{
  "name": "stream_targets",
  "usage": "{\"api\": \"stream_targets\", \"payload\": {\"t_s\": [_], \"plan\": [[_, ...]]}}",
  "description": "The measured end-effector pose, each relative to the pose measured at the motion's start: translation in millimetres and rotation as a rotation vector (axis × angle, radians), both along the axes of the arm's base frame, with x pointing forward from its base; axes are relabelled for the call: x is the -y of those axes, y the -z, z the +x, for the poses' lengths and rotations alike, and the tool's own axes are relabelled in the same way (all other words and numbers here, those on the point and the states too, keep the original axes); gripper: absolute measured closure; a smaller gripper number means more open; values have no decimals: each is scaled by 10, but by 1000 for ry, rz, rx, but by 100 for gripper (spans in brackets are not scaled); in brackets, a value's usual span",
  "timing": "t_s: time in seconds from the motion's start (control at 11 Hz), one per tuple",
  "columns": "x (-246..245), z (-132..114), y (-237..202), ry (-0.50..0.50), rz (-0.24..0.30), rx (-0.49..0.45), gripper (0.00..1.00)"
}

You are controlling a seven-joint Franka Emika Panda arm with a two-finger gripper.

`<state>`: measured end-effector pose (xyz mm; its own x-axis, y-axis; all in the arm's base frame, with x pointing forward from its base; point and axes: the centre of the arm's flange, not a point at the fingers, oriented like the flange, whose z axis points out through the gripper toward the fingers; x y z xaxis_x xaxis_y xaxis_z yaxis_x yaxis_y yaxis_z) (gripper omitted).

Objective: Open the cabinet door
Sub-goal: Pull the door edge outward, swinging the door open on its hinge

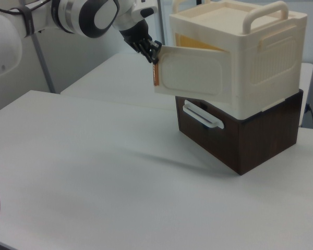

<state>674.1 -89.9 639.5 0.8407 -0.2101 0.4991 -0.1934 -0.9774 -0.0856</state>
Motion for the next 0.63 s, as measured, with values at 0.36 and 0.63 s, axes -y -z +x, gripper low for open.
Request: {"api": "stream_targets", "payload": {"t_s": [0.36,0.63], "plan": [[155,-179,-16,-118,26,-96,84],[349,-360,341,-178,102,-288,70]]}}
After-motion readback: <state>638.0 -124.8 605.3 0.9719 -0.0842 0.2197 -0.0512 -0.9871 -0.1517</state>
